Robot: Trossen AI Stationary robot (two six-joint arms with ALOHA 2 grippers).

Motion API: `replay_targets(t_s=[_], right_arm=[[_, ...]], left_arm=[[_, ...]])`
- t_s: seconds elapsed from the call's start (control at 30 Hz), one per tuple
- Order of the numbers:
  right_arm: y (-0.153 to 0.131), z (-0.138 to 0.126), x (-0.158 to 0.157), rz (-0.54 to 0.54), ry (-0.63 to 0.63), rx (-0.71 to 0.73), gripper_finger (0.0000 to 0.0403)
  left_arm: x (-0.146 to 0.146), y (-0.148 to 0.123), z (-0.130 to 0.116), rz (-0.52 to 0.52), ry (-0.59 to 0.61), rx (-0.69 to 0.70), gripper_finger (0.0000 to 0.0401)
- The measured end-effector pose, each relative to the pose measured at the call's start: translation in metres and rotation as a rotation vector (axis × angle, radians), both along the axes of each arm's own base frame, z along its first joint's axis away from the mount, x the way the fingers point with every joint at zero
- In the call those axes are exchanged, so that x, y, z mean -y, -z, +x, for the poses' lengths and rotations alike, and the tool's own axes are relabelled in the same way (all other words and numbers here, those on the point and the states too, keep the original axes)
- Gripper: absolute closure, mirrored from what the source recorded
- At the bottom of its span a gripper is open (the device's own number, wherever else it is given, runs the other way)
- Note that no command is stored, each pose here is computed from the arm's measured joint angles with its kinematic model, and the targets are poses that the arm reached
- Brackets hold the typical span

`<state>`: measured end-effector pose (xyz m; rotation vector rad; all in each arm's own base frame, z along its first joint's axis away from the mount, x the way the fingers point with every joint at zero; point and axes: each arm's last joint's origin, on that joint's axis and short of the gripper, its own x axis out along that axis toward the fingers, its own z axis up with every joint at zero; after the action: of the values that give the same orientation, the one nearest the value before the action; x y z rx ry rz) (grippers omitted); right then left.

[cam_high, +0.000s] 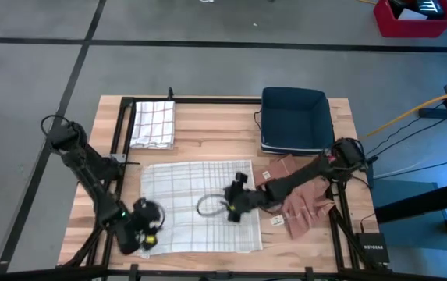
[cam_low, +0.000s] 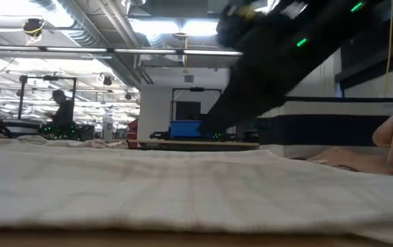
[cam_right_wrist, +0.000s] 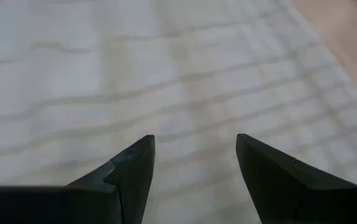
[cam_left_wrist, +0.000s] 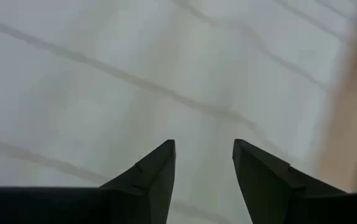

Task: Fold towel
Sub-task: Fold the white towel on the table

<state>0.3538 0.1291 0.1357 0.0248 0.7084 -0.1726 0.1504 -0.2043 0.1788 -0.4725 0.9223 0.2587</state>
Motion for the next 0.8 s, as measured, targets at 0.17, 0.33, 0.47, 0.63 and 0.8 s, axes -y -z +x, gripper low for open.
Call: replay_targets(t_s=[0.17,0.33,0.47,0.63,0.8], right_arm=[[0.027,0.011,0.03,-0.015,0.082,-0.048,0.0173],[0.037,0.016,0.037,-0.007,0.07,-0.063,0.0173],[0.027,0.018,0.029,0.03,-0.019,-0.071,0.0173],[-0.02,0.039,0.001,0.189,-0.201,0.154,0.0173],[-0.032,0.059,-0.035,0.216,-0.337,0.334,0.0173]], left_arm=[[0.025,0.02,-0.015,-0.047,0.043,0.003,0.0246],[0.031,0.043,-0.023,-0.001,0.021,-0.076,0.0246],[0.028,0.044,-0.022,0.007,-0.012,-0.096,0.0246],[0.024,0.027,-0.014,-0.022,0.014,-0.071,0.0246],[0.012,0.021,-0.013,0.055,0.006,-0.073,0.0246]])
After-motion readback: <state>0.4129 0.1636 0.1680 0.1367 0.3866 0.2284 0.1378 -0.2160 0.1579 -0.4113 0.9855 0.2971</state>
